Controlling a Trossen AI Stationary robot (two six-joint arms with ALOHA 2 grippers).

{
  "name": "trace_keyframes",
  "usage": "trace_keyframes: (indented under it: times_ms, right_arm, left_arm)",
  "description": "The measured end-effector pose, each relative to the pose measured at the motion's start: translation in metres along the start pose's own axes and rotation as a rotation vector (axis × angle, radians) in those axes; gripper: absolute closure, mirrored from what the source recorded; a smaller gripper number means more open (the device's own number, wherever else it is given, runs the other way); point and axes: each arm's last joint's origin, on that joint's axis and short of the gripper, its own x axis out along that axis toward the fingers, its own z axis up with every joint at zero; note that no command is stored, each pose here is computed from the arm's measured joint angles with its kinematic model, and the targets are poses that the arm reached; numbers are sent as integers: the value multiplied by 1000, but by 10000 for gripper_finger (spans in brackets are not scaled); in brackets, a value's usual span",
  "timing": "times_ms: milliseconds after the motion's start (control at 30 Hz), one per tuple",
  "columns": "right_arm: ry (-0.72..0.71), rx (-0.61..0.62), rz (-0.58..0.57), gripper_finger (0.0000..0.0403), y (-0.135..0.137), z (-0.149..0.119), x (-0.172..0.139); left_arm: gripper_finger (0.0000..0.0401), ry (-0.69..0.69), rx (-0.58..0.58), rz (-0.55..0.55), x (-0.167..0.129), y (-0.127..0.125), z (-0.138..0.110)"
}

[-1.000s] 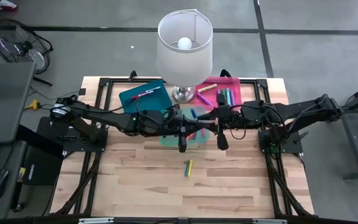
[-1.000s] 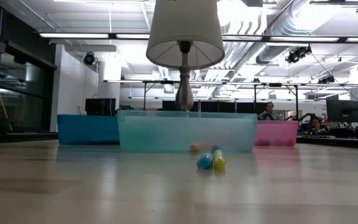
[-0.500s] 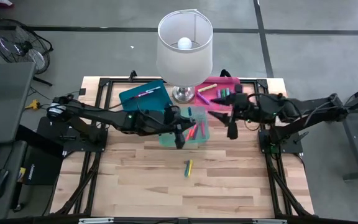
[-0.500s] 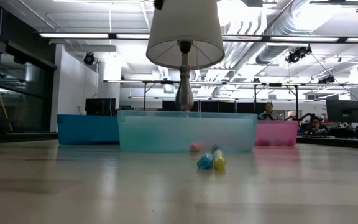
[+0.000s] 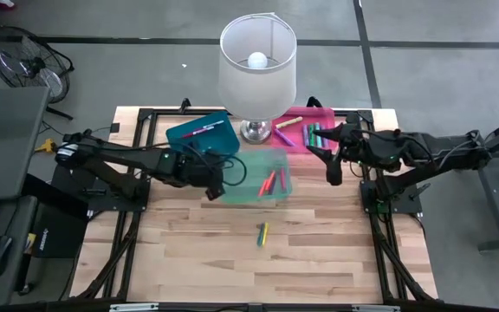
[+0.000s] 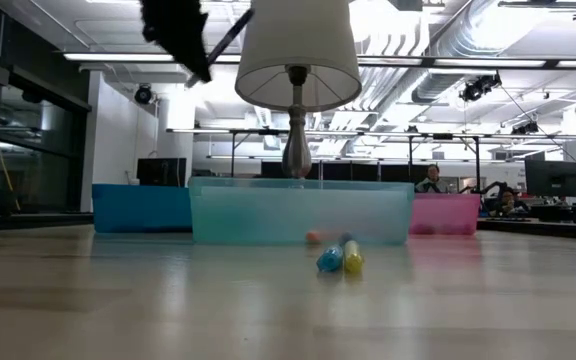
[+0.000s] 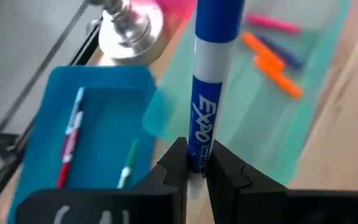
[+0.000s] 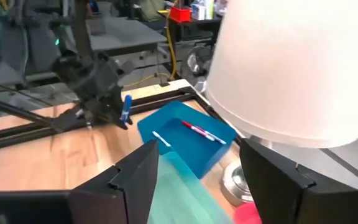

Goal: Pick & Place Markers
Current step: Put the blue marker pen into the blue bin

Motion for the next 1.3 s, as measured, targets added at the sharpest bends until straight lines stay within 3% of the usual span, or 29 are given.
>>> trace_keyframes:
  times_ms: [200,433,533,667,1033,1300]
  right_arm:
    - [-10,1,-42,187,-1,0,1]
    - [-19,21,-100,187,-2,-1,1]
    - [-14,31,-119,187,-3,-2,1]
    - [-1,52,-147,187,-4,-4,1]
    - [29,105,-221,187,-8,-10,0]
    - [18,140,-272,187,-9,-11,0]
  left_arm:
    - [373,203,93,134,24,16,-14]
    - [373,383,130,148,70,43,-35]
    - [373,458,147,100,89,59,-43]
    - [373,453,145,28,108,79,-45]
    - [373,513,116,-70,127,147,-48]
    - [373,618,169,-148,154,159,-60]
